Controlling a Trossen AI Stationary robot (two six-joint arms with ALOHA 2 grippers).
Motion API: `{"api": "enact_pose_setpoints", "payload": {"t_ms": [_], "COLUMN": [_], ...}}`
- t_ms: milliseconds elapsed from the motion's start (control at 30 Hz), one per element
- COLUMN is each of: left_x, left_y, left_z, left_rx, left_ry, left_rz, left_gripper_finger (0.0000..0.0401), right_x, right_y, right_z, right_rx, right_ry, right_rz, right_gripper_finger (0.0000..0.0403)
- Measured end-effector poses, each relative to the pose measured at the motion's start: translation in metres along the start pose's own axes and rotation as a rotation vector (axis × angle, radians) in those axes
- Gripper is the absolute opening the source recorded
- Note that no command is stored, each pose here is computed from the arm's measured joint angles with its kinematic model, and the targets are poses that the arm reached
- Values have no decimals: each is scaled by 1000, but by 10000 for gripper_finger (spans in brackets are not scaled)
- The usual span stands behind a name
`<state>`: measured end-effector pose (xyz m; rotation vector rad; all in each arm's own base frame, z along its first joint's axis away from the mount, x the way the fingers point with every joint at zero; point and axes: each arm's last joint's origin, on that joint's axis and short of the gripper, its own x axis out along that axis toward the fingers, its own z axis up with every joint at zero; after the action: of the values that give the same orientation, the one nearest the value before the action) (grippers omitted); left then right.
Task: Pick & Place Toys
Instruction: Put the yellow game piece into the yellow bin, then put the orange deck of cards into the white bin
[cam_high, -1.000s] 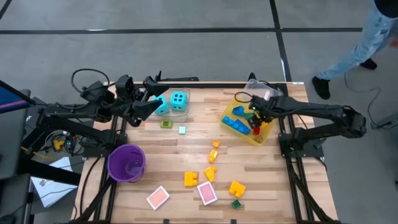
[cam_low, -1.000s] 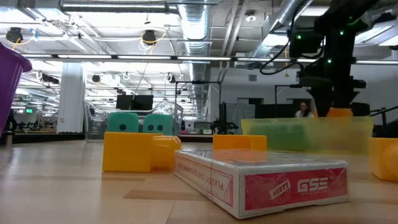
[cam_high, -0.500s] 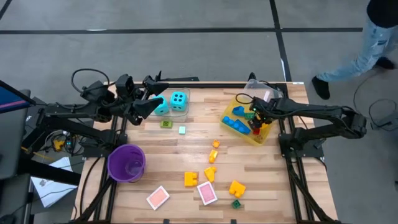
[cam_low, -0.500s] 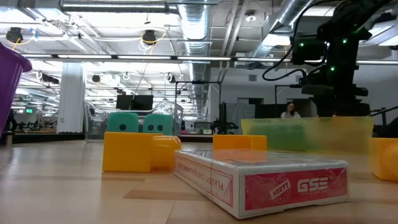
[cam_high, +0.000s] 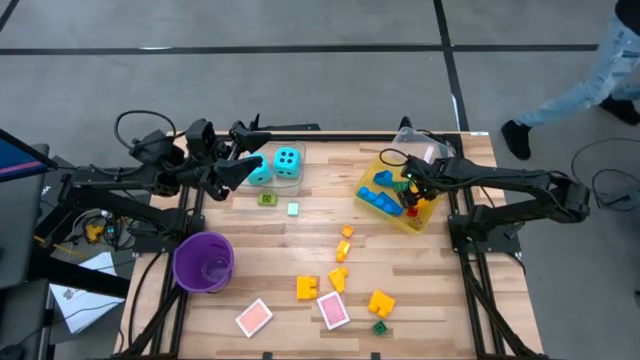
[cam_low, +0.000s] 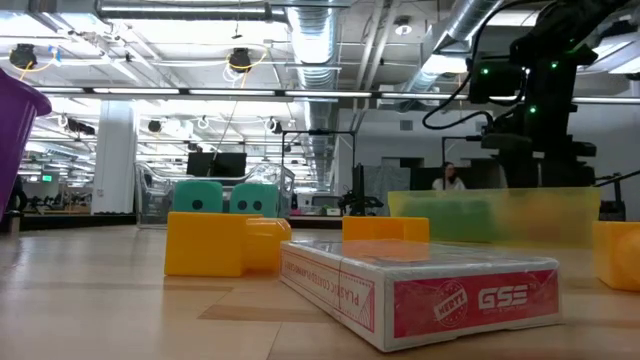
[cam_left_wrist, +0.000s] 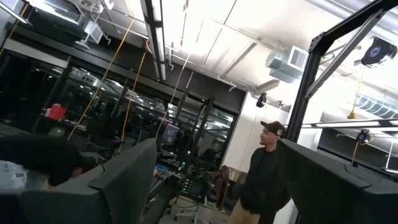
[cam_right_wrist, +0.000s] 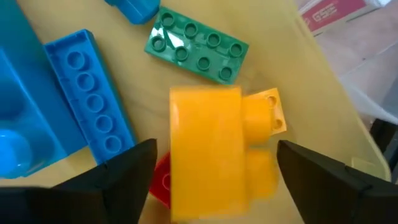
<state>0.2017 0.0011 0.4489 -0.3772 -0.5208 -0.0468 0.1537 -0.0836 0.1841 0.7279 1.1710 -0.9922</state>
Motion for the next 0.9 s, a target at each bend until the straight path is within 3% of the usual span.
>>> {"api": "enact_pose_setpoints", "payload": {"t_ms": [233,433,900], "left_x": [0,0,0], "left_y": [0,0,0], "left_z": [0,0,-1], "left_rx": [0,0,1], "left_ry": [1,3,11], "left_rz": [0,1,4], "left_gripper_finger": [323,323,323], "right_x": [0,-15,-92], "right_y": [0,-1,-11], "right_z": [-1,-5,-29], "right_rx": [19,69,218], "right_ry": [23,-38,-391], "right_rz": [14,79,585], "right_gripper_finger": [364,372,372]}}
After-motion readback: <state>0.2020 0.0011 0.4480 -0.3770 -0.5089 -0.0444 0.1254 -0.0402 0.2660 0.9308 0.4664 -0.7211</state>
